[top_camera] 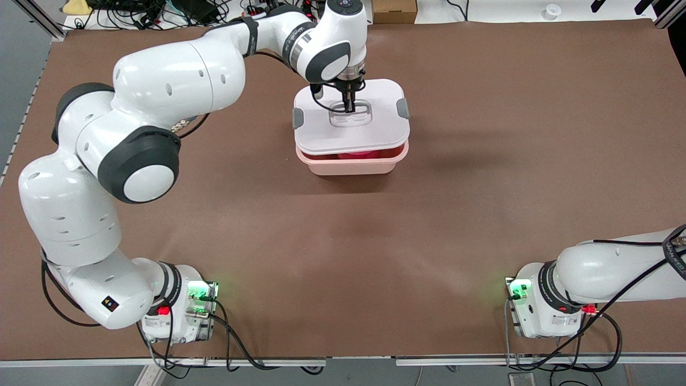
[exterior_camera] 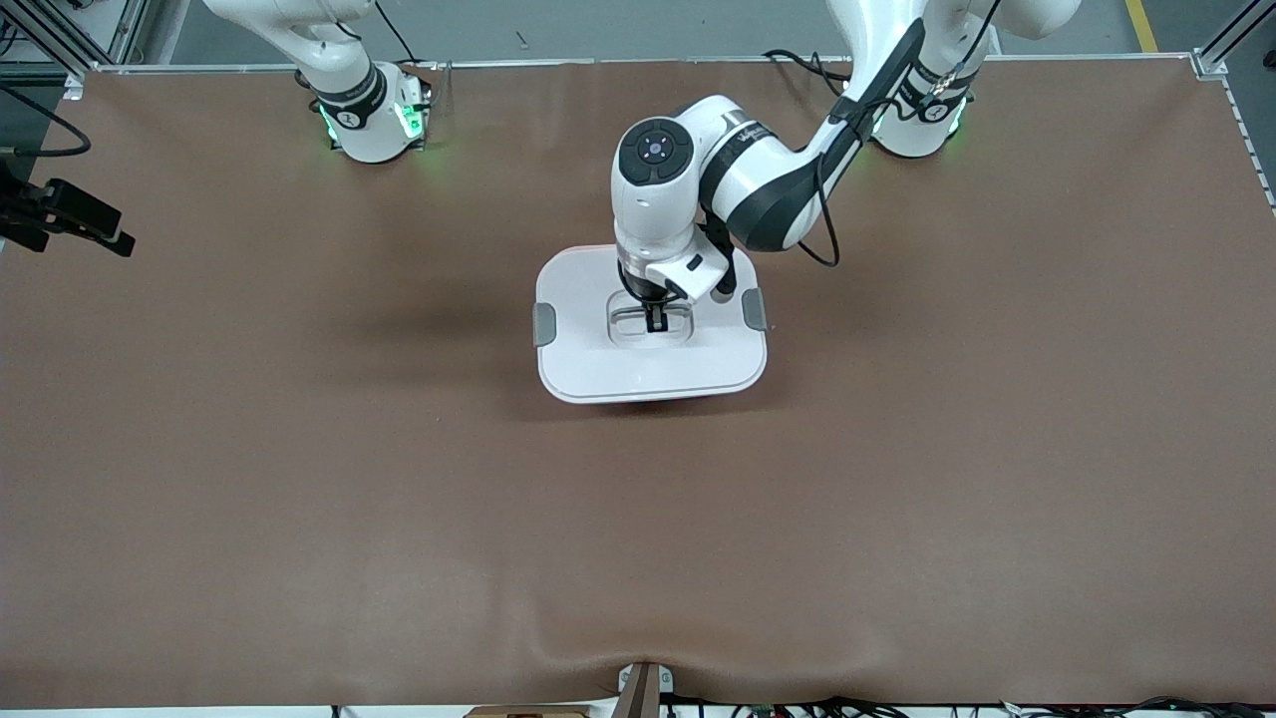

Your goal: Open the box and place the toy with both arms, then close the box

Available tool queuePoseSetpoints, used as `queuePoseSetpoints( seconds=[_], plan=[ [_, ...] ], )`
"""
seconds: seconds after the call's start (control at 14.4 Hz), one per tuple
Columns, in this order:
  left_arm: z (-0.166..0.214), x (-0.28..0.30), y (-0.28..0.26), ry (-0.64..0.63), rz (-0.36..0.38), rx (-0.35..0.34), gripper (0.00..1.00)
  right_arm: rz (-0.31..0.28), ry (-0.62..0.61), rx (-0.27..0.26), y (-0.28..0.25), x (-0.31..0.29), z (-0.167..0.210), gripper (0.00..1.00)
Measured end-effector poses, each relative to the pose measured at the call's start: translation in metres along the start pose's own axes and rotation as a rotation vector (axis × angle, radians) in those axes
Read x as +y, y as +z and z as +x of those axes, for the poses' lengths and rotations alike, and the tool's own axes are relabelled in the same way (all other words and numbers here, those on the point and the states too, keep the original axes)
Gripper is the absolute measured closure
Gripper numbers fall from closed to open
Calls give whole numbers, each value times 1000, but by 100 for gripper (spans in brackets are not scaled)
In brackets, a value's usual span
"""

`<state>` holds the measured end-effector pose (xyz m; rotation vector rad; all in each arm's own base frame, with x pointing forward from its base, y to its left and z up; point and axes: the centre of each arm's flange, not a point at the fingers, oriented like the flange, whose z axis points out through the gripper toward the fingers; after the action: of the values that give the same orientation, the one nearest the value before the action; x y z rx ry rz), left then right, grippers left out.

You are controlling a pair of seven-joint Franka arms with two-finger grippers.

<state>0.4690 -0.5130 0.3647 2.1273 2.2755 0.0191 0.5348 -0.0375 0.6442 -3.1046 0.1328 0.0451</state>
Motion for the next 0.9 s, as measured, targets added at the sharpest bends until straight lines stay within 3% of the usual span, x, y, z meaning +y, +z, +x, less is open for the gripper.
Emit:
queuePoseSetpoints(
  seconds=[0.9],
  plan=[
    [-7, -15, 9, -2, -5, 7, 93, -5, 4, 8, 1, 2, 3, 0]
  ],
)
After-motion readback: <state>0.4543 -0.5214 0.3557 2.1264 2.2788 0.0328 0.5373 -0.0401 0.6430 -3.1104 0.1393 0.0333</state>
